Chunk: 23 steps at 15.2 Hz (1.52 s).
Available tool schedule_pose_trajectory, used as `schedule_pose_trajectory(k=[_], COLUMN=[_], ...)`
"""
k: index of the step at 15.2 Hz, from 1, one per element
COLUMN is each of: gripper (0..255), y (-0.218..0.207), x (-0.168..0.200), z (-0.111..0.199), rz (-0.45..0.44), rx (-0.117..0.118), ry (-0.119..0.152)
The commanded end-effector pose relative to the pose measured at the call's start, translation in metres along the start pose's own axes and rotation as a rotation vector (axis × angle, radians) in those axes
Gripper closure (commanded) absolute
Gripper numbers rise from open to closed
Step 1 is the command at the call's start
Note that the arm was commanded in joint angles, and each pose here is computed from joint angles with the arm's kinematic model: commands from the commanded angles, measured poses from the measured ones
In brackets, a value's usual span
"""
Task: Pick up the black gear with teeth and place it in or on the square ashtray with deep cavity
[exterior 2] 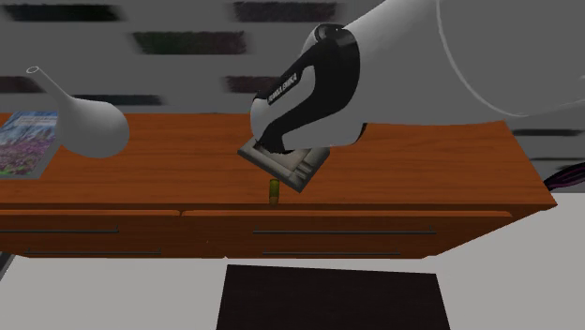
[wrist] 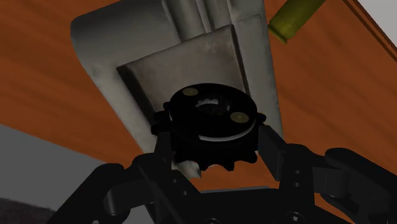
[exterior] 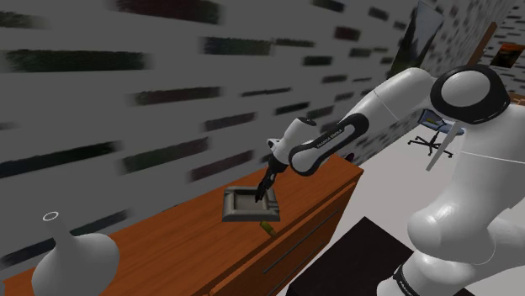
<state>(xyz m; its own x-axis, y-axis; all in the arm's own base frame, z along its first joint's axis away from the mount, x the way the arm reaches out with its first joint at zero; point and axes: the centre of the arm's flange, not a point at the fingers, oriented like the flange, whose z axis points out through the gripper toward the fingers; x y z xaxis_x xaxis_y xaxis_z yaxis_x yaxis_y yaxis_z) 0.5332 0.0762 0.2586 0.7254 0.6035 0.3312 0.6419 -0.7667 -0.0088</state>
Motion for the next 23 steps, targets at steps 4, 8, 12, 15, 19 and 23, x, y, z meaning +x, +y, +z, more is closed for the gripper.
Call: schedule_pose_trajectory(k=[4,8,12,15,19,23], gripper=[255,255,255,255,255,0], y=[0.006,0.006,0.006,0.007,0.007,0.007], x=[-0.011,-0.018,-0.025,-0.029,-0.029,-0.028], z=[0.02,0.04,0.06,0.073,0.073,0.073], rz=[-0.003,-0.003,-0.003,-0.003,-0.003,-0.003], rx=[0.0,0.0,0.0,0.0,0.0,0.0], ry=[0.0,0.0,0.0,0.0,0.0,0.0])
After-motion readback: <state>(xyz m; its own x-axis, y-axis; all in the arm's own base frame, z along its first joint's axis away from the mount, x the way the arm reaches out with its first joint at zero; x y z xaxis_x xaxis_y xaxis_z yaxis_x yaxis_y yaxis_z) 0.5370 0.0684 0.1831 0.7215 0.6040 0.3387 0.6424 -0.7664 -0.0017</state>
